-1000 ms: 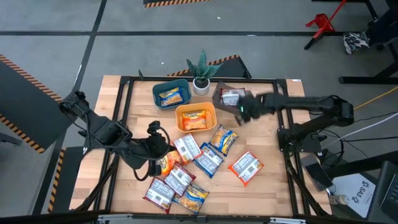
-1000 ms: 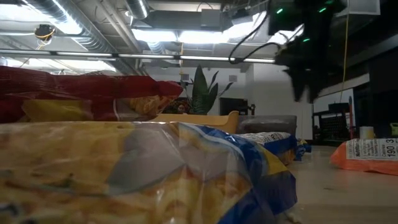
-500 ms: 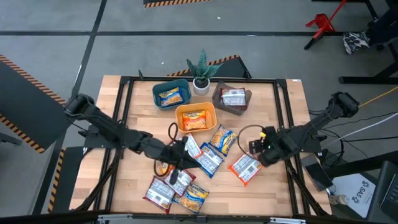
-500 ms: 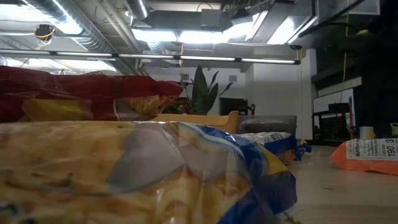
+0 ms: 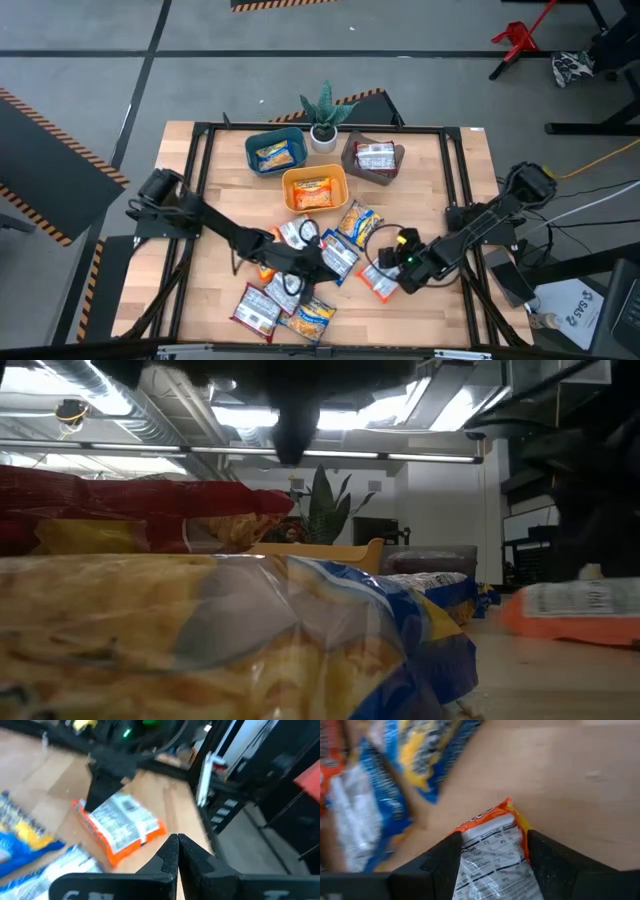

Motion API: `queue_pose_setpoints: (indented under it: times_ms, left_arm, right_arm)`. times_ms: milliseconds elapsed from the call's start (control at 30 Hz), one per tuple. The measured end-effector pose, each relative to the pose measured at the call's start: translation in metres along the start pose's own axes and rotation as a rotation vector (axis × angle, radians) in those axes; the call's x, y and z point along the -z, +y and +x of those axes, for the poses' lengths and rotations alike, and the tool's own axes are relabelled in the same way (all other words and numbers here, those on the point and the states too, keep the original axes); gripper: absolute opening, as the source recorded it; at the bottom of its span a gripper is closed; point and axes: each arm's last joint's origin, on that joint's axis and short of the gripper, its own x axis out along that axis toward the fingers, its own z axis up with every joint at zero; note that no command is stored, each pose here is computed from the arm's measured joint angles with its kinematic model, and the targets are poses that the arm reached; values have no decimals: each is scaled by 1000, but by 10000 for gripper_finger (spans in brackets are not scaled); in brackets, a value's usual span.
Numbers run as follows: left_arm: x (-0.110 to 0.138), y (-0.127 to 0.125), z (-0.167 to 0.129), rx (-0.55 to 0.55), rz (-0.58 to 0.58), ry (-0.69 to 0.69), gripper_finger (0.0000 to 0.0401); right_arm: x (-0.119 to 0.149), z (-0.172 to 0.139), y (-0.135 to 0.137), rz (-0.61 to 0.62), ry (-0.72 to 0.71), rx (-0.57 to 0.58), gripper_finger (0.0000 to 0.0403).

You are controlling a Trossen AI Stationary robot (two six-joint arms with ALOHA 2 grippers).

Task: Sort Maruchan noodles
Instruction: Put the right orange noodle pack into the yellow bin

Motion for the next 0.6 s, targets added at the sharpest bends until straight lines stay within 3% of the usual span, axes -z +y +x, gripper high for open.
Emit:
queue_pose_setpoints:
  times_ms: [267, 467, 600]
  left_arm:
    - [18, 3, 33, 6, 24, 58, 0]
    - [32, 0, 69, 31, 99, 84, 0]
    - [34, -3, 93, -29, 183, 106, 0]
  right_arm:
    - [-9, -2, 10, 6, -126, -120, 215]
    - [-16, -17, 15, -21, -127, -174, 215]
    - [-13, -23, 14, -53, -100, -189, 215]
